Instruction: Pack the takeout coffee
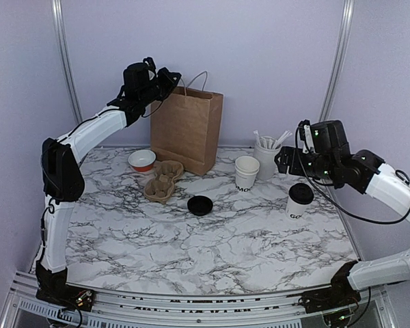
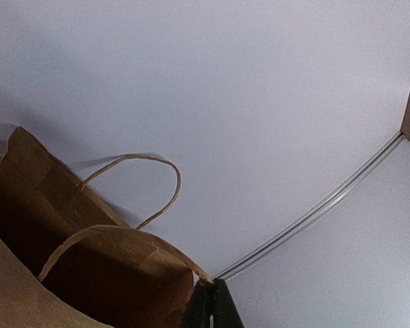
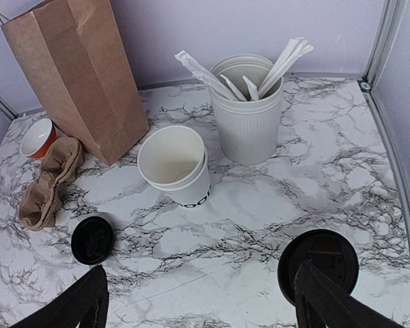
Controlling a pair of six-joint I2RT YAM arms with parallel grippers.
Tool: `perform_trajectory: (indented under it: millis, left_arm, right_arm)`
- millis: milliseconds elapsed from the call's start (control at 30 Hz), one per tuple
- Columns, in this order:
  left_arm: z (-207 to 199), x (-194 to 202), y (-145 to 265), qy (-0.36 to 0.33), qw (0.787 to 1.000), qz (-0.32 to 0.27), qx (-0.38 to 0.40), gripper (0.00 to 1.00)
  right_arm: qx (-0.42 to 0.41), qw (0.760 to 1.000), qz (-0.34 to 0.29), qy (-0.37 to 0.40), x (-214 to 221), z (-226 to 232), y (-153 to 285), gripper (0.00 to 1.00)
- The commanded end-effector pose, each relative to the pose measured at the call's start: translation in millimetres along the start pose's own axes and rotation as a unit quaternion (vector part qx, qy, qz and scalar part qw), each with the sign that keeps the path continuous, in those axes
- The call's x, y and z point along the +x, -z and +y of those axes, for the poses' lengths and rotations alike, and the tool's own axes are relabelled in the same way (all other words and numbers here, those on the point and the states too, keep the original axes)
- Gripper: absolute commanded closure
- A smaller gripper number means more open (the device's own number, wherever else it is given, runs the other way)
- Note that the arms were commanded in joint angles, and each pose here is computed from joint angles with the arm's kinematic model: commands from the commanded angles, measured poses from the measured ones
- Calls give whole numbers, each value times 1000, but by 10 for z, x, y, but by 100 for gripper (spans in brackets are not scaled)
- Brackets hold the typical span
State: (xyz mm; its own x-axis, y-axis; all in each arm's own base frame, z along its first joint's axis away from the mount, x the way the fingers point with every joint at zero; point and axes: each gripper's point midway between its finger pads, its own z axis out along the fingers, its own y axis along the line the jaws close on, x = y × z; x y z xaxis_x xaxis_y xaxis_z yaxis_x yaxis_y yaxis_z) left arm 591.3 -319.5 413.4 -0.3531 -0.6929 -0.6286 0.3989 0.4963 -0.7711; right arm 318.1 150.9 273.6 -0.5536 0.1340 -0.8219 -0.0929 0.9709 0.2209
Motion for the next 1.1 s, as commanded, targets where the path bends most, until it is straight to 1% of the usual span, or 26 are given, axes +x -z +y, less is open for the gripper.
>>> perform_trajectory:
  millis: [0, 200, 533, 767, 1067]
  left_arm:
    - [-441, -169, 5, -8, 994, -7, 111, 100]
    - [-674, -262, 72, -17, 983, -11, 180, 100]
    - [-1078, -577, 268, -26, 966, -43, 253, 100]
    - [-1531, -793, 599, -41, 954, -47, 292, 100]
    - [-1900, -777, 1139, -44, 951, -8, 306, 100]
  right_arm:
    - [-5, 1000, -3, -1, -11, 19, 49, 9]
    - [-3, 1000, 0, 1, 13, 17, 19, 9]
    - [-3, 1000, 3, 2, 31, 17, 12, 8]
    - [-7, 1000, 5, 3, 52, 25, 4, 9]
    - [-19, 1000, 4, 4, 83, 68, -36, 9]
